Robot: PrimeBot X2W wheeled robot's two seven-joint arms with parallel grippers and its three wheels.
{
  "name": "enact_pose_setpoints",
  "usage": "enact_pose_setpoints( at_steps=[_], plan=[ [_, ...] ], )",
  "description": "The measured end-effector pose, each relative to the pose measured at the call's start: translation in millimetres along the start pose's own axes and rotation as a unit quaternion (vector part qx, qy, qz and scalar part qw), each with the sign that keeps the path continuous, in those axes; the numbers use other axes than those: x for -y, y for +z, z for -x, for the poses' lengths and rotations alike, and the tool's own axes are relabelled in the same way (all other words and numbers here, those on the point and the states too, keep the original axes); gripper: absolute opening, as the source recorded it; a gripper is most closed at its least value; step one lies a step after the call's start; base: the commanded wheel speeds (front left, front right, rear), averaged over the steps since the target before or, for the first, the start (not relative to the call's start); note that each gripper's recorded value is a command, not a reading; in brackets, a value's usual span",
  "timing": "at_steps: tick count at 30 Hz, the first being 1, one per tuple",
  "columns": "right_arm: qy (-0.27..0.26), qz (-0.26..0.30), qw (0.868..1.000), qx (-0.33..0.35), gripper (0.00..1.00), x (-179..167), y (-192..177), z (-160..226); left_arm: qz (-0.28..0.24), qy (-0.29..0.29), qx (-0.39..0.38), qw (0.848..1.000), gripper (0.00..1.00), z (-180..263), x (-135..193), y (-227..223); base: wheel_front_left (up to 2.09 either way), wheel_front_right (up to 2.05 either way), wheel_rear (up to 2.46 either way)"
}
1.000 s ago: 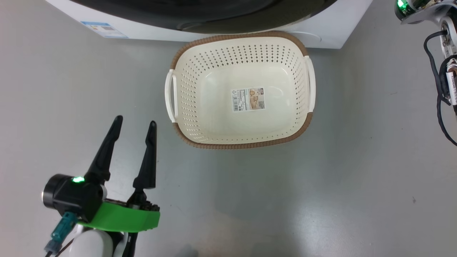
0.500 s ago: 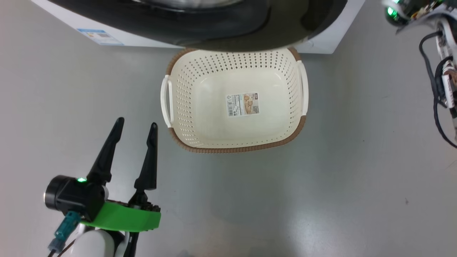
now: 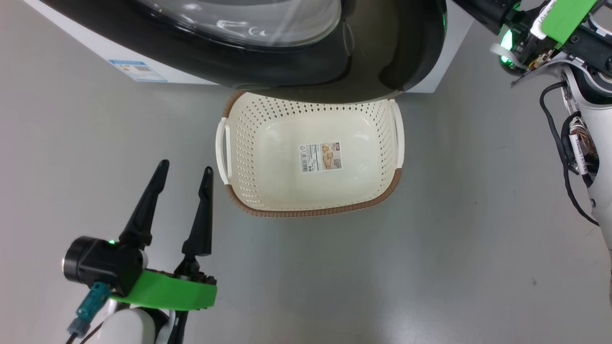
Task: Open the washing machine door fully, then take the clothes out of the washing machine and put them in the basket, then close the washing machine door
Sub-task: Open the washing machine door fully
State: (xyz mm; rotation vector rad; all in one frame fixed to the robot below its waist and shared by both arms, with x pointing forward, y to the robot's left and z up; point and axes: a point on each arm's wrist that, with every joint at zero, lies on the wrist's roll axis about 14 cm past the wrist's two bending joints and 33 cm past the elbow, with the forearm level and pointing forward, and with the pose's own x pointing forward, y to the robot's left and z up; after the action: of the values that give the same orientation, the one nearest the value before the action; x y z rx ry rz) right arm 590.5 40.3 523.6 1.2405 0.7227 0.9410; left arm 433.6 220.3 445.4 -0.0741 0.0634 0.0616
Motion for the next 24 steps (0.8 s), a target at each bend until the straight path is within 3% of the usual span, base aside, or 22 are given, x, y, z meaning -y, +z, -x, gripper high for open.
enact_pose_setpoints(
  at_steps=[1, 2, 4, 5, 6, 14, 20, 24],
  plan=[
    [-0.005, 0.007, 1.0, 0.009, 0.0, -0.3, 2.9, 0.7, 0.002, 0.0, 0.003, 1.0, 1.0, 0.2, 0.3, 1.8, 0.0, 0.0, 0.0],
    [-0.01, 0.012, 1.0, 0.018, 0.09, -0.2, 5.7, 1.5, 0.004, -0.001, 0.005, 1.0, 1.0, 0.4, 0.9, 3.3, 0.0, 0.0, 0.0],
    [-0.019, 0.023, 0.999, 0.043, 0.48, -0.2, 12.7, 3.6, 0.006, -0.004, 0.008, 1.0, 1.0, 0.6, 3.4, 5.6, 0.0, 0.0, 0.0],
    [-0.022, 0.029, 0.998, 0.054, 0.93, -0.6, 15.6, 4.9, 0.008, -0.007, 0.009, 1.0, 1.0, 0.5, 5.1, 6.5, 0.0, 0.0, 0.0],
    [-0.029, 0.037, 0.997, 0.067, 1.0, 1.2, 18.0, 7.1, 0.011, -0.009, 0.01, 1.0, 1.0, 0.5, 7.3, 7.4, 0.0, 0.0, 0.0],
    [-0.064, 0.143, 0.975, 0.155, 1.0, -0.1, 22.0, 30.6, 0.022, -0.035, 0.013, 0.999, 1.0, 0.4, 25.8, 9.7, 0.0, 0.0, 0.0],
    [-0.105, 0.242, 0.944, 0.199, 1.0, 14.6, 9.1, 56.8, 0.028, -0.056, 0.014, 0.998, 1.0, -2.1, 40.7, 10.3, 0.0, 0.0, 0.0],
    [-0.119, 0.311, 0.913, 0.237, 1.0, 17.6, 8.5, 75.0, 0.032, -0.066, 0.019, 0.997, 1.0, -3.6, 47.9, 13.2, 0.0, 0.0, 0.0]
  ],
)
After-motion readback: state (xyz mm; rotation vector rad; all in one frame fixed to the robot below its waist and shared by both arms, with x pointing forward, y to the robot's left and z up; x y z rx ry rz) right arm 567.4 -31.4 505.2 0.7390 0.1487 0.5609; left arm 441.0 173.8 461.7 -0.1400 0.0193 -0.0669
